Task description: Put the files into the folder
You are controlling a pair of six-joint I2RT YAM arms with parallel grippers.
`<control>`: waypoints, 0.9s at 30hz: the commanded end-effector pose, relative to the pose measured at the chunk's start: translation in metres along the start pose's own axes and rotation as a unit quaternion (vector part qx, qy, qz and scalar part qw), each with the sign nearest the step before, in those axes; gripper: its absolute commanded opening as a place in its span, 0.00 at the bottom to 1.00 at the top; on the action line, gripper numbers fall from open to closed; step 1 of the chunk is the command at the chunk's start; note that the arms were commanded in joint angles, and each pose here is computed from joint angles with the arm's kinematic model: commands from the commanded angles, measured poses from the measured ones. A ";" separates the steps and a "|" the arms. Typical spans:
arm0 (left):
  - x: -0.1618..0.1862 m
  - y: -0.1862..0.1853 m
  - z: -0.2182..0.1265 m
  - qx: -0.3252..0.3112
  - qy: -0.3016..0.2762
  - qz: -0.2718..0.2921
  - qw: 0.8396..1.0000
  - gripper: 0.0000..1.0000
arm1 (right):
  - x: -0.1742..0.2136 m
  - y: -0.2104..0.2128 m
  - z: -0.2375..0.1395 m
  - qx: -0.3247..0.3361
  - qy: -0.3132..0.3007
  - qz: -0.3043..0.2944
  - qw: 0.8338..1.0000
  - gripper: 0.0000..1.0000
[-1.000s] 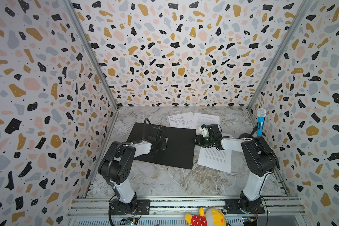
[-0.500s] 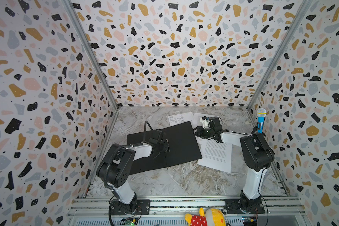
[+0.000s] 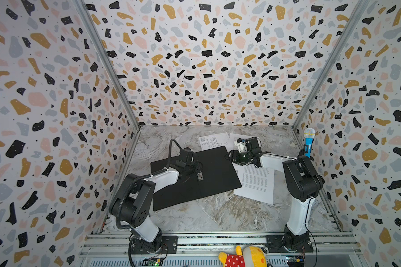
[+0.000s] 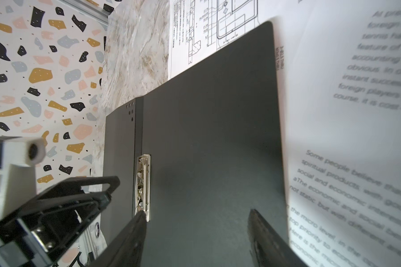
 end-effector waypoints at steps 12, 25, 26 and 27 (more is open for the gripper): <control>-0.015 0.015 0.012 0.004 0.015 0.021 1.000 0.28 | 0.021 0.075 -0.018 -0.023 -0.018 -0.050 0.998 0.51; -0.002 0.027 0.026 -0.002 0.038 0.013 0.999 0.20 | 0.061 0.107 0.042 -0.060 0.047 -0.050 0.996 0.35; -0.002 0.027 0.027 -0.002 0.039 0.012 0.999 0.19 | 0.063 0.107 0.045 -0.061 0.051 -0.048 0.996 0.32; -0.002 0.027 0.028 -0.002 0.039 0.012 0.999 0.18 | 0.065 0.107 0.047 -0.061 0.052 -0.045 0.996 0.31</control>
Point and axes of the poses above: each gripper's point midway between its finger pads, its own z axis out along the fingers, its own y axis along the line the jaws close on, x = y × z, the point moved 8 cm from there along -z, back along the fingers, and after that the axes turned 5 degrees about -z, right-handed, at the moved point
